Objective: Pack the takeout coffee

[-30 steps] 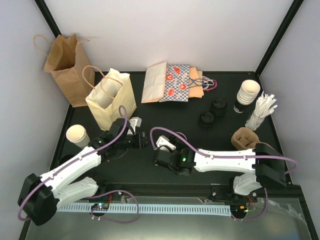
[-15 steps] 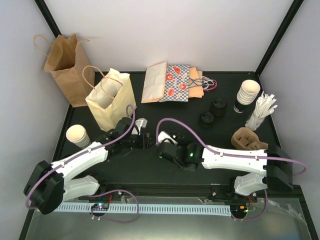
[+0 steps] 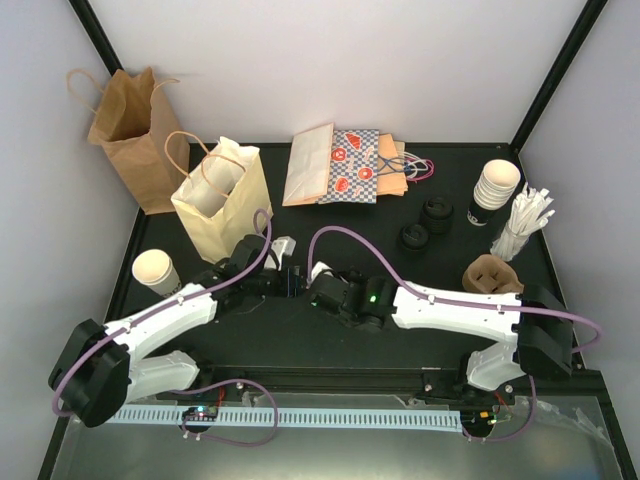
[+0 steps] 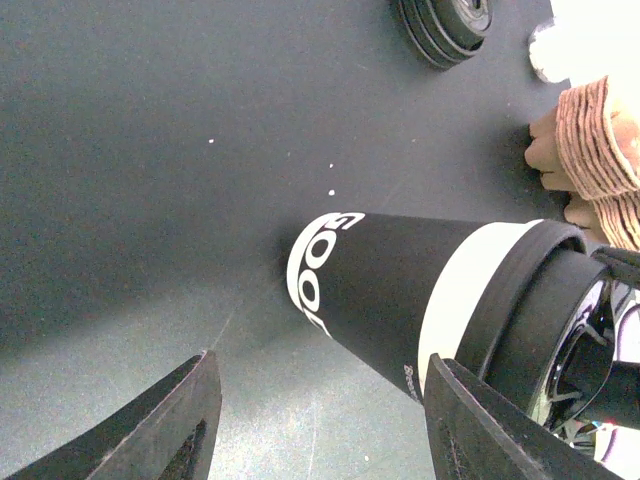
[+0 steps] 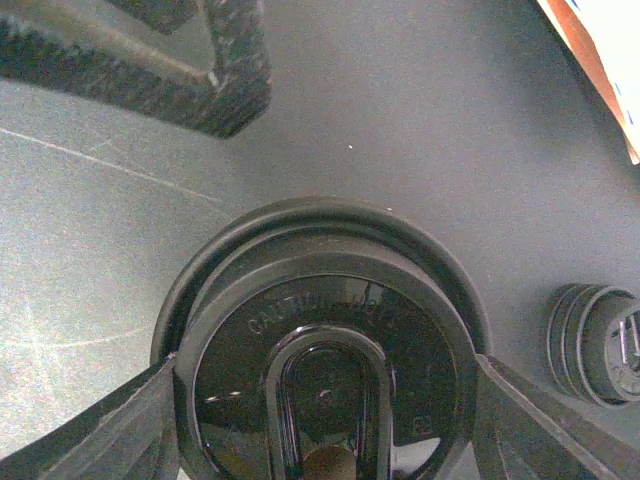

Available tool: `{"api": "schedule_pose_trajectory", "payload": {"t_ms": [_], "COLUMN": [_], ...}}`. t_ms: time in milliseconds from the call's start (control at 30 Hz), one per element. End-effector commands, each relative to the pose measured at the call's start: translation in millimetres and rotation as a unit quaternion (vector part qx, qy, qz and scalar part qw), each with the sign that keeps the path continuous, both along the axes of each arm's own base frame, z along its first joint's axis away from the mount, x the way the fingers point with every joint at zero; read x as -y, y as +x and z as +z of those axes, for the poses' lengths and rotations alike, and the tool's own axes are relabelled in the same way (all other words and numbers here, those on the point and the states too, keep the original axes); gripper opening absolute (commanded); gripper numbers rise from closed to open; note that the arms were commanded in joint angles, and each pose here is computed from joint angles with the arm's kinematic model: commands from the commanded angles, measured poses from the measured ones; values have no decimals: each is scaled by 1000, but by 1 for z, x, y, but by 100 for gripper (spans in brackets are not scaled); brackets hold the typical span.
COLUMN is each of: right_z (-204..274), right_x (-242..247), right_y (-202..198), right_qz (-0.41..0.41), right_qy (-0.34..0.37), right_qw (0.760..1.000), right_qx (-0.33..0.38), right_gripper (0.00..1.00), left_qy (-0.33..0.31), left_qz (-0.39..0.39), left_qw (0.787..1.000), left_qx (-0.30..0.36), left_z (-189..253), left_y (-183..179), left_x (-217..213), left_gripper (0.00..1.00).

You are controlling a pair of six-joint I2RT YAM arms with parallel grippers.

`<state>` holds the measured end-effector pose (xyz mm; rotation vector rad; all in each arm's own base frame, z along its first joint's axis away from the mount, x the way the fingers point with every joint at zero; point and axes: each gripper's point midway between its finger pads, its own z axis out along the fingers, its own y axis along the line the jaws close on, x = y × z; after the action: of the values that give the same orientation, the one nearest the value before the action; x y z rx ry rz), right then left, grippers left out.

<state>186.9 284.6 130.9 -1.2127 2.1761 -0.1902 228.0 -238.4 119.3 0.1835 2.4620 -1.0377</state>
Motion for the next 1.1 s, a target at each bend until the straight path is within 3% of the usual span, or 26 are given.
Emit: {"api": "schedule_pose_trajectory", "payload": {"t_ms": [0,800,1067], "right_z": [-17,-25,-36], "right_x": [1,3,4], "right_y": [-9,14,12], "right_qz": [-7,-36,-45], "right_qy": [-7,60,46], "right_qw": [998,975,969], "right_qx": [-56,-211,-240], "right_gripper": [72,71,71], "left_qy": [-12,-27,-56], "left_qz": [-13,-25,-28], "left_qw": [1000,999,998], "left_qx": [10,13,21], "left_z": [4,26,43], "left_y": [-2,14,30], "left_x": [2,19,34], "left_gripper": [58,58,58]}}
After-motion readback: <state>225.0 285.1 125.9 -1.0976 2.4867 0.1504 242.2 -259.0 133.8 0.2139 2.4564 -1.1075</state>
